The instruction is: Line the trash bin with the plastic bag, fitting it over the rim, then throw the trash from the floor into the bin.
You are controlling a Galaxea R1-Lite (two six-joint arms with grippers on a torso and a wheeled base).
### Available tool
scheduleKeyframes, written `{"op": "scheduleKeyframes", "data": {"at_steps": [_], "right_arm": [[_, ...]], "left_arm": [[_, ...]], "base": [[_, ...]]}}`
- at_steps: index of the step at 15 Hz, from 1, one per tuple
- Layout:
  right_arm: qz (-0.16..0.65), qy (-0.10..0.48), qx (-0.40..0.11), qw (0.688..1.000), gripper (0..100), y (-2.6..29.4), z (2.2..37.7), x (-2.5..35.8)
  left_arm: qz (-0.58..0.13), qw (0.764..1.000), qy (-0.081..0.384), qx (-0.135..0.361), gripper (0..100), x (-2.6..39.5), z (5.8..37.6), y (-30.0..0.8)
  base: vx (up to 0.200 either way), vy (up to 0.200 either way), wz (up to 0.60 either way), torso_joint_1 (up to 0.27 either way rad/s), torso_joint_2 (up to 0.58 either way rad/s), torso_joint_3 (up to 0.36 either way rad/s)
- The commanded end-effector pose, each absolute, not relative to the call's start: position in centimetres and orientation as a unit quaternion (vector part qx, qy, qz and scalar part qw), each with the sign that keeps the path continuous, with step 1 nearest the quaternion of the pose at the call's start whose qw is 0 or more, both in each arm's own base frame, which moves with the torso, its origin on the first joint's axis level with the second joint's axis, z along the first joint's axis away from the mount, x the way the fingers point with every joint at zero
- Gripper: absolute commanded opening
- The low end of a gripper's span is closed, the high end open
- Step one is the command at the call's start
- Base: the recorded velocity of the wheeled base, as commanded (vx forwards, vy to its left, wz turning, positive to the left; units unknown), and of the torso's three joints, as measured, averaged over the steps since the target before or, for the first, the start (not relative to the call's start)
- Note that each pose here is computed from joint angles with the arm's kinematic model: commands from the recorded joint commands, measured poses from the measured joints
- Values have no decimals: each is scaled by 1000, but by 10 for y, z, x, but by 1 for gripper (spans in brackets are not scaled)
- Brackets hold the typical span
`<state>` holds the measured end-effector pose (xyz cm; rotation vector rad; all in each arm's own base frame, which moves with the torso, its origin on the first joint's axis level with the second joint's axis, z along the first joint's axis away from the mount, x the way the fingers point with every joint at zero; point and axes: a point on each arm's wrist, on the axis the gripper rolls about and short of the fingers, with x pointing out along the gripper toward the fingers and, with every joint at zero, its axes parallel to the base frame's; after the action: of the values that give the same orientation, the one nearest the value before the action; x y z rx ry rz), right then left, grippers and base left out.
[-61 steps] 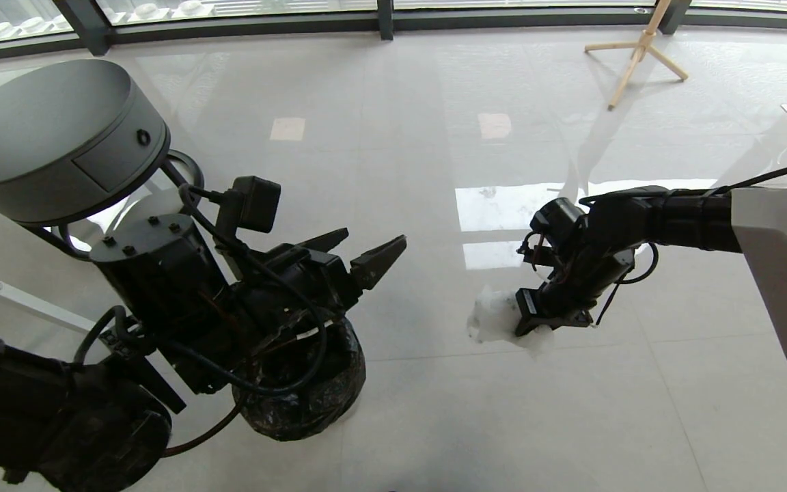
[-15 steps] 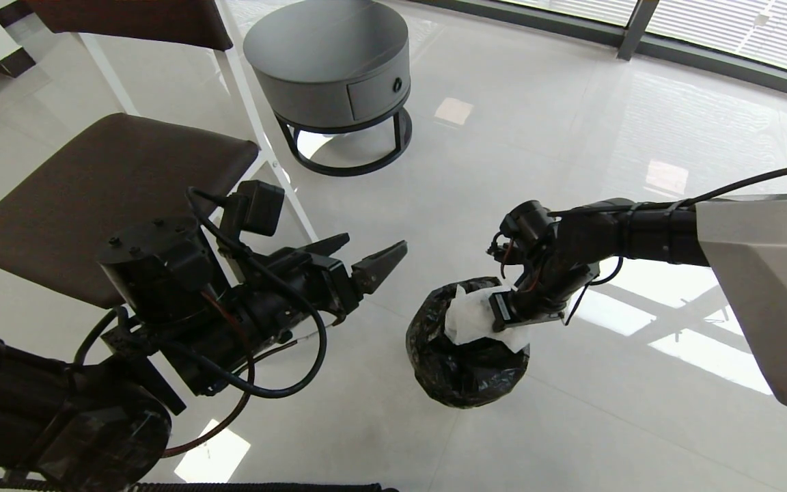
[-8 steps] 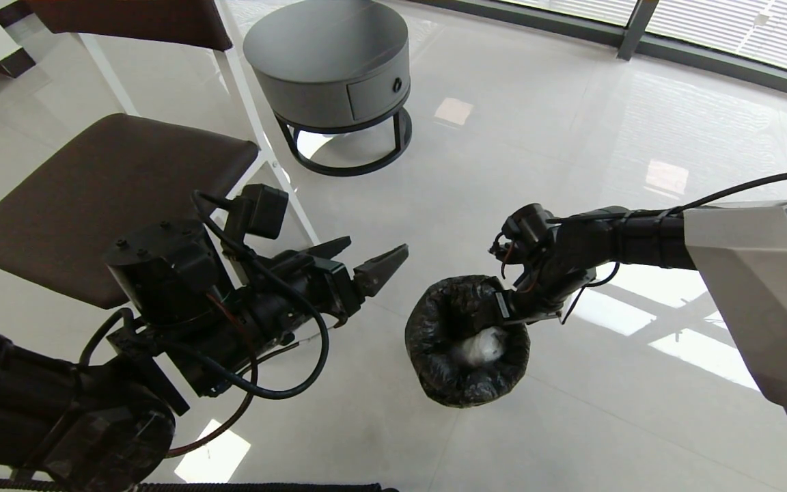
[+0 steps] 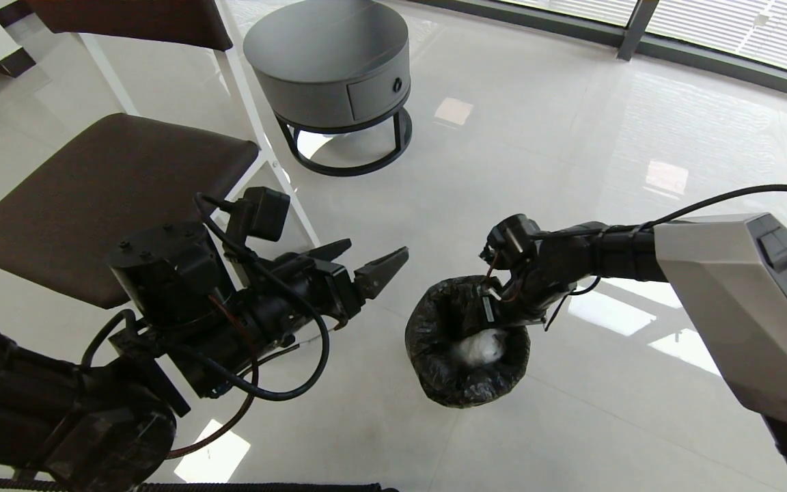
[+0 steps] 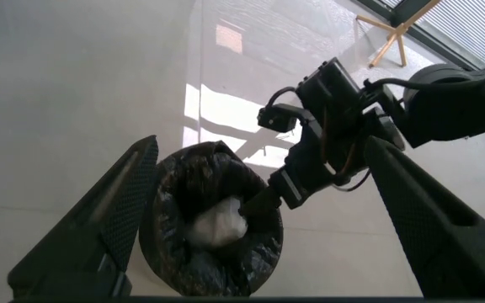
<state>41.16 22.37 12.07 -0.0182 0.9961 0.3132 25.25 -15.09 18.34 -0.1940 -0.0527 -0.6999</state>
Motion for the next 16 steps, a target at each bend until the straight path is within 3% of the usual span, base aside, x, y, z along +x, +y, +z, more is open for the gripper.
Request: {"op": "scheduleKeyframes", "data": {"at_steps": [1, 2, 9, 16], "right_arm": [[146, 489, -13, 860, 100, 226, 105, 415], [146, 490, -13, 859, 0, 226, 104, 415], [130, 514, -7, 848, 0, 229, 72, 422], [129, 503, -1, 855, 0, 232, 35, 437]], "left_arm": [[-342, 935, -24, -95, 100, 253, 183, -151], [-342, 934, -25, -95, 100, 253, 183, -151], [-342, 934, -25, -95, 100, 253, 183, -151], [-342, 935, -21, -94, 100, 253, 181, -151]], "base": [[0, 0, 0, 0, 0, 0], [0, 0, 0, 0, 0, 0], [0, 0, 0, 0, 0, 0], [0, 0, 0, 0, 0, 0]]}}
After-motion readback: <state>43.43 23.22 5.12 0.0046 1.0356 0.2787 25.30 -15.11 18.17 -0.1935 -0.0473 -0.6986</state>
